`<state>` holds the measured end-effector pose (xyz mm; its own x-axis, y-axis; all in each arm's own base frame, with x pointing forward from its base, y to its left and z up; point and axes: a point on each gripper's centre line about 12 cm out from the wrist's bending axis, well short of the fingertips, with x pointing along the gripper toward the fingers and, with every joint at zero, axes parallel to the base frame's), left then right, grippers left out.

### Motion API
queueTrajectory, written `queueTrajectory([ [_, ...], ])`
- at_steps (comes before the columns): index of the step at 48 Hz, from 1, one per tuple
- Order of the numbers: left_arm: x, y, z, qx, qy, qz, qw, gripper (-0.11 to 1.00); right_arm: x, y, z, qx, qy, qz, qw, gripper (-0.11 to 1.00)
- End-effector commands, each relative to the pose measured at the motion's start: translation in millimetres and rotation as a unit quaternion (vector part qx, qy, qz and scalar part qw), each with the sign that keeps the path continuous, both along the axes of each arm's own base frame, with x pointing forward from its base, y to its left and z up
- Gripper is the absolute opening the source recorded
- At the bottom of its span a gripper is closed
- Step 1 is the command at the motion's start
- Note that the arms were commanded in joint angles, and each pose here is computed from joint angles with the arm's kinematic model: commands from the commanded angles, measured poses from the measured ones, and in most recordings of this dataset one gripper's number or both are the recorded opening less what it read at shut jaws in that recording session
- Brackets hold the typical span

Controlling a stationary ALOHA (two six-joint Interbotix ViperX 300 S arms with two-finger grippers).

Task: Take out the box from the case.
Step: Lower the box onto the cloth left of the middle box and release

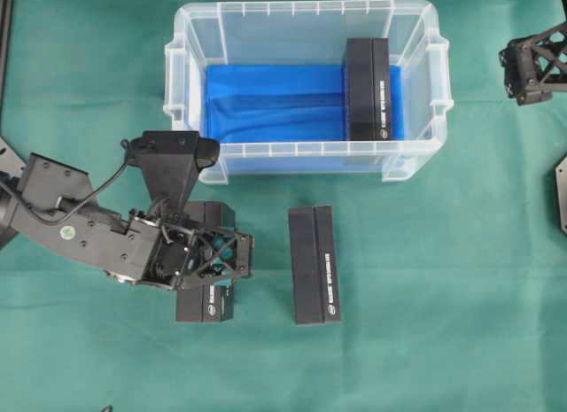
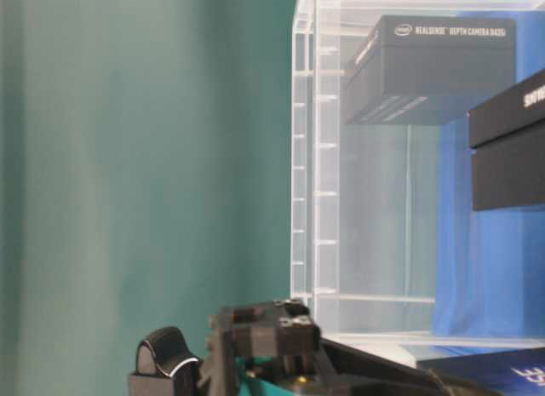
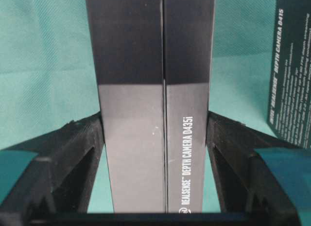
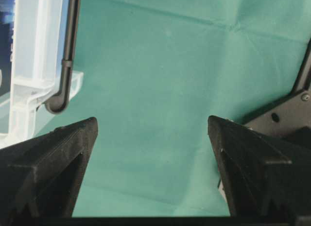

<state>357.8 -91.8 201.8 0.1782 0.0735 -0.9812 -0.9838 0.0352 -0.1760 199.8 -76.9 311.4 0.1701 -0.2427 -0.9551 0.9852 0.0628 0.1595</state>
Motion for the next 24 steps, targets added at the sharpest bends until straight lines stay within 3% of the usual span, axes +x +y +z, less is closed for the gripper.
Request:
queueTrajectory([
  [1,1.4,1.0,8.9,-0.004,-0.017,0.000,0.9998,0.61,-0.1,0.0,4.9,-0.004,-0.008,0.001,1.0000,0.89],
  [15,3.3,-0.4,9.8,-0.009,-0.026,-0.005,0.9996,0.61,0.1,0.5,4.9,-0.003,-0.008,0.001,1.0000,0.89],
  [24,4.7,-4.3,10.4,-0.016,-0.032,-0.007,0.9993,0.98,0.3,0.4,4.9,-0.003,-0.009,0.001,1.0000,0.89],
])
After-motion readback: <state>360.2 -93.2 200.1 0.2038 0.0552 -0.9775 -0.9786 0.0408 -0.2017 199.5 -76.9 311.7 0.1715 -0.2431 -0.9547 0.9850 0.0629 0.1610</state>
